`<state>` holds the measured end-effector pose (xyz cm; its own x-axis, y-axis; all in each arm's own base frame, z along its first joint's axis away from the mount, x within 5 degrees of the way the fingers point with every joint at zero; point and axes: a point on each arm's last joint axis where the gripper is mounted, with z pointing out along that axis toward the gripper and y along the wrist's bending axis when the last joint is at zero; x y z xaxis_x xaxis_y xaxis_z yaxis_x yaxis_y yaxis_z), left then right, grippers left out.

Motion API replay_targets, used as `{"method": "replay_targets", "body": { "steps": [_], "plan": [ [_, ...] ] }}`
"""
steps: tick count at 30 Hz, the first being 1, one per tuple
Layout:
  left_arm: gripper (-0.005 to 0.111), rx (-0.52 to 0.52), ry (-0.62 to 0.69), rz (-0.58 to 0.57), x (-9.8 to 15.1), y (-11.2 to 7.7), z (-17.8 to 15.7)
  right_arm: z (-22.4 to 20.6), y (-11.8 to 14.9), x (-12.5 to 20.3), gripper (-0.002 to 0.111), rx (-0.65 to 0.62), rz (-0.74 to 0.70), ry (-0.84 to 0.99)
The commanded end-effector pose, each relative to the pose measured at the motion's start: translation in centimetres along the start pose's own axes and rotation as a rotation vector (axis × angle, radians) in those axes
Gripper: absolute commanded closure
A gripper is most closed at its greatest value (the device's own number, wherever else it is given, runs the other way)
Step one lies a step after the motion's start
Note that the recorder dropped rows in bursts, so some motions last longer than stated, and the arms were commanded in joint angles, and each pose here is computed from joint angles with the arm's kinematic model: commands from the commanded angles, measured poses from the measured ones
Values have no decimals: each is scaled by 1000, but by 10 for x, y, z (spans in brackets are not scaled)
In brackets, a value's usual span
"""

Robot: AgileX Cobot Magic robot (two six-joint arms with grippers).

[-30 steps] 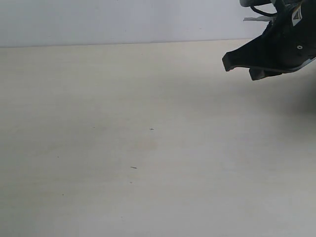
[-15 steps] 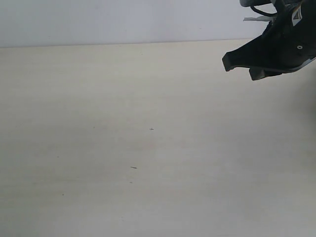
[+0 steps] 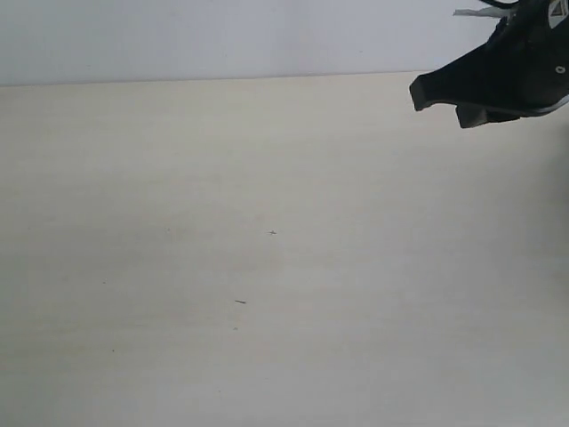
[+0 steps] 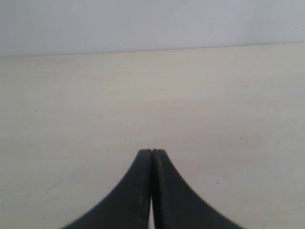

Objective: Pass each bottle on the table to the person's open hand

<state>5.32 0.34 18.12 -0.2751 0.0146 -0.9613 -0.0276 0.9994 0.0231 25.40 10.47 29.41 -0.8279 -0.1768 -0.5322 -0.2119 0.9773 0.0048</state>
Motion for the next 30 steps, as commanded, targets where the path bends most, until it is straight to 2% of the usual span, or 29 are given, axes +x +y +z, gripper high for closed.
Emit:
{"method": "replay_targets", "body": {
  "steps": [1, 5, 9, 14, 18, 20, 23, 30],
  "plan": [
    [104, -2, -7, -2, 0, 0, 0, -18, 2, -1, 108, -108, 115, -234],
    [104, -2, -7, -4, 0, 0, 0, -25, 0, 24, 108, -199, 114, -497],
    [104, -2, -7, -4, 0, 0, 0, -31, -19, 74, 108, -192, 114, -653],
    [104, -2, -7, -4, 0, 0, 0, -35, -51, 153, 108, -32, 137, -773],
    [104, -2, -7, -4, 0, 0, 0, -32, -59, 203, 108, 54, 196, -906],
    [104, -2, -7, -4, 0, 0, 0, -35, -60, 216, 108, 83, 213, -1007],
    [104, -2, -7, -4, 0, 0, 0, -38, -60, 228, 108, 117, 197, -1004],
    [104, -2, -7, -4, 0, 0, 0, -39, -60, 229, 108, 129, 175, -1014]
  ]
}}
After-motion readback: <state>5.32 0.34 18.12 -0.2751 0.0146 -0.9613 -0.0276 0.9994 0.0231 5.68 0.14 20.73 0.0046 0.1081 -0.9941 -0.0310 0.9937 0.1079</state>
